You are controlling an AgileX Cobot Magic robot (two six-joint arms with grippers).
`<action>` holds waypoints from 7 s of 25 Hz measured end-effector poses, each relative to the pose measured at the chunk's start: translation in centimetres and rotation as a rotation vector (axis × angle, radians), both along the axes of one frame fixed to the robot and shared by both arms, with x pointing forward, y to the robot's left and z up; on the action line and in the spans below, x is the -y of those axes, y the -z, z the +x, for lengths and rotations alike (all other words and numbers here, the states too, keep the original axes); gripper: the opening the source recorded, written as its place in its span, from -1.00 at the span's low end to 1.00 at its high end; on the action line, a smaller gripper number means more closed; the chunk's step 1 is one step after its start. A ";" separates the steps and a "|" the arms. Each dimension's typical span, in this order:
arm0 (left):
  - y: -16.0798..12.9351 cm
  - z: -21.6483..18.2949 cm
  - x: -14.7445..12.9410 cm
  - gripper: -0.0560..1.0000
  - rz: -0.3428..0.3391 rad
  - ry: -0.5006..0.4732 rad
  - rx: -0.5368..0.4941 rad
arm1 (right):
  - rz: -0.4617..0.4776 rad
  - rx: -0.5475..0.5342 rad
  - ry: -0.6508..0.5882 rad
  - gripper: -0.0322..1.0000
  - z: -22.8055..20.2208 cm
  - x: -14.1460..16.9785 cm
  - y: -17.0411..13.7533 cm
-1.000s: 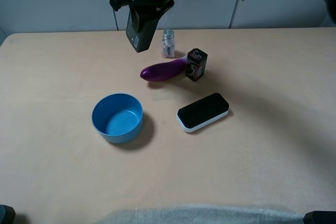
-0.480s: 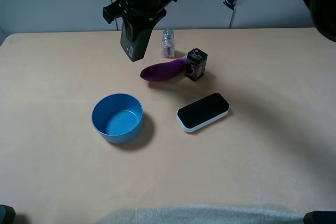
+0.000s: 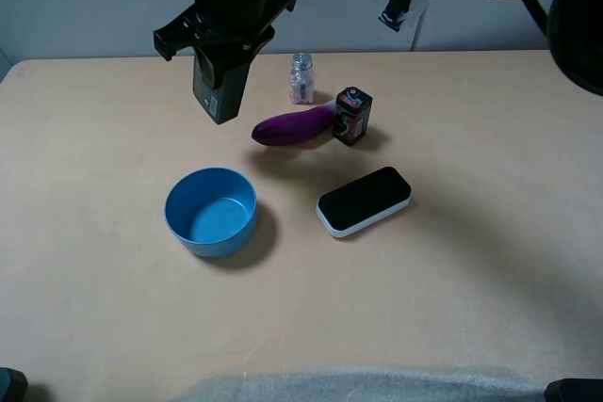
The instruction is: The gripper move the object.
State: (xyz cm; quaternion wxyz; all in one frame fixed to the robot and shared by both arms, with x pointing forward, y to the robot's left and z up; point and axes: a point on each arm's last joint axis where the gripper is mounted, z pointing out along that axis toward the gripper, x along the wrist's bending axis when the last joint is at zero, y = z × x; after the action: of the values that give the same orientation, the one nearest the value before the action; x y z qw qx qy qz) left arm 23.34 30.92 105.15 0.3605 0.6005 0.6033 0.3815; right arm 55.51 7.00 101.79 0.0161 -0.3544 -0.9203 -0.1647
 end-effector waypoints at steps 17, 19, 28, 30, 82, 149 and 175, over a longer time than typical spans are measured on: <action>0.0 0.0 0.0 0.49 0.000 0.000 0.000 | -0.128 0.011 0.038 -0.36 -0.5 4.2 -0.1; 0.0 0.0 0.0 0.49 0.000 0.000 0.000 | -0.135 0.006 0.040 -0.36 -0.9 4.6 -0.2; 0.0 0.0 0.0 0.49 0.000 0.000 0.000 | -0.219 -0.071 0.052 -0.36 -2.0 5.8 2.5; 0.0 0.0 0.0 0.49 0.000 0.000 0.000 | -0.225 -0.076 0.052 -0.36 -2.0 5.9 2.7; 0.0 0.0 0.0 0.49 0.000 0.000 0.001 | -0.353 -0.100 0.098 -0.36 -0.4 7.9 7.9; 0.0 0.0 0.0 0.49 0.000 0.000 0.001 | -0.192 0.153 0.178 0.41 -1.0 9.6 -4.4; 0.0 0.0 0.0 0.49 0.000 -0.002 0.001 | 0.042 0.540 0.779 0.41 -4.0 30.7 -22.2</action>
State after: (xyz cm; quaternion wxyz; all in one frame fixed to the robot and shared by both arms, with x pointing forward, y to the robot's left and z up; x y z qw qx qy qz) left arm 23.35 30.92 105.16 0.3604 0.5998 0.6036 0.3820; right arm 51.50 -23.66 124.00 -0.2794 -0.6173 -0.6867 -0.2632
